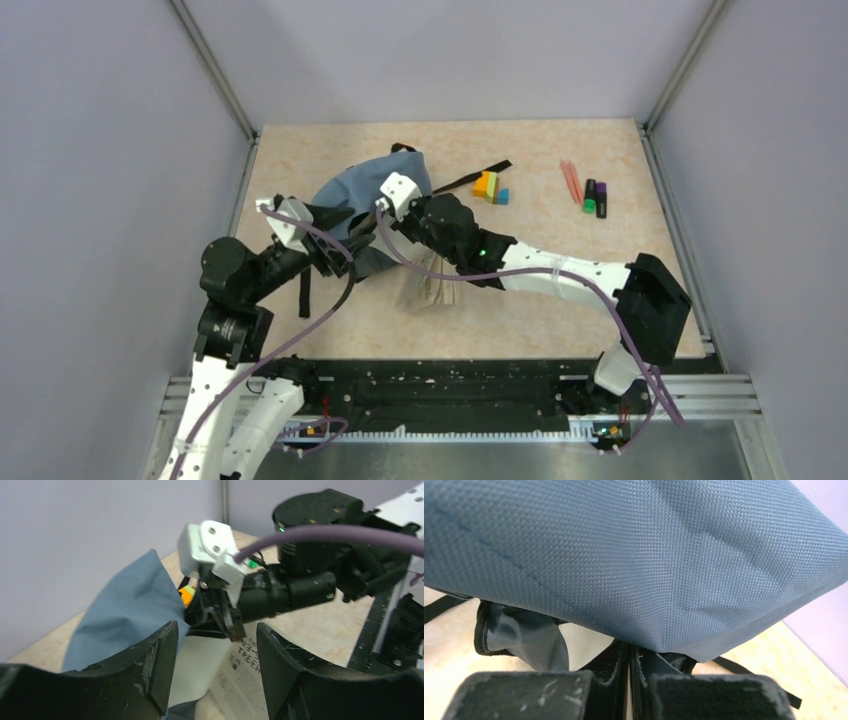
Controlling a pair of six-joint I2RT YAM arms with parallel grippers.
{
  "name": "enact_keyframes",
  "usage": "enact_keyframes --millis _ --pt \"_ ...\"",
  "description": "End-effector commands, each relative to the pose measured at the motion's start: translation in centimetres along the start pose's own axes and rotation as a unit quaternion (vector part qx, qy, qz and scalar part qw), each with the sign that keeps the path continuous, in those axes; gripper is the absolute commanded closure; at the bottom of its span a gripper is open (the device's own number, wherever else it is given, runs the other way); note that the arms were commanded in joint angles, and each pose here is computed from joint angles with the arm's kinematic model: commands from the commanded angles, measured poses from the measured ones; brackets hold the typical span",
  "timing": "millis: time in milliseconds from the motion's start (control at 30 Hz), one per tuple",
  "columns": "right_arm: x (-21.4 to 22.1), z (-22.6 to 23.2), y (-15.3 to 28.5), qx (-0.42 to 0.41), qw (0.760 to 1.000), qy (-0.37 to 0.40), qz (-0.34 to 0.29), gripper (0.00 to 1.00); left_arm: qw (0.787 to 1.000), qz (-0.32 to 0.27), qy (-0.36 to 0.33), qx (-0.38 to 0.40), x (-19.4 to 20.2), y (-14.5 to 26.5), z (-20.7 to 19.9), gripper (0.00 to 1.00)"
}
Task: Pack the student bag
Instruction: Pick up the book from the center of the board.
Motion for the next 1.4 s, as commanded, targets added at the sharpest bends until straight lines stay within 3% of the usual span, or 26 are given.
enact_keyframes --millis 0,233,400,600,733,933,1133,1367 --pt "-4.7 -1.1 -1.1 -0.009 0.997 -0.02 -0.07 1.0 0.998 0.011 0.043 0.045 1.8 1.1 -2.8 0.37" --pt "-4.6 -1.8 -2.0 -0.002 0.998 -0.025 -0.062 1.0 0.99 0.041 0.131 0.031 7.7 1.2 -4.0 0.38" --pt "-4.6 -2.1 -2.7 0.008 0.998 -0.031 -0.055 1.0 0.985 0.046 0.166 -0.01 8.7 0.8 -3.5 0.38" --pt "-4.5 -2.2 -3.2 0.015 0.998 -0.035 -0.049 1.0 0.975 0.031 0.221 -0.005 11.3 -1.1 -5.7 0.35" --pt "-4.4 -2.4 -3.4 0.02 0.998 -0.034 -0.044 1.0 0.979 0.047 0.2 0.006 12.9 -2.9 -8.1 0.27" --pt "-4.3 -2.5 -3.5 0.026 0.998 -0.03 -0.039 1.0 0.986 0.046 0.157 0.004 14.7 -5.1 -10.7 0.06" --pt "-4.5 -2.9 -3.7 0.041 0.998 -0.029 -0.038 1.0 0.988 0.078 0.108 -0.079 16.9 -6.5 -10.2 0.02" --pt "-4.4 -3.7 -4.0 0.068 0.996 -0.036 -0.036 1.0 0.975 0.118 0.069 -0.178 18.3 -7.2 -9.4 0.02"
Point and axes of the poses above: each gripper's point midway between its finger pads, its own y axis back along the fingers, its own z axis along the line the jaws close on, x = y × z, the point moved 2 cm from there along y, back along the fingers, and after that the axes turned 9 degrees about -y, right-handed, at the moved point
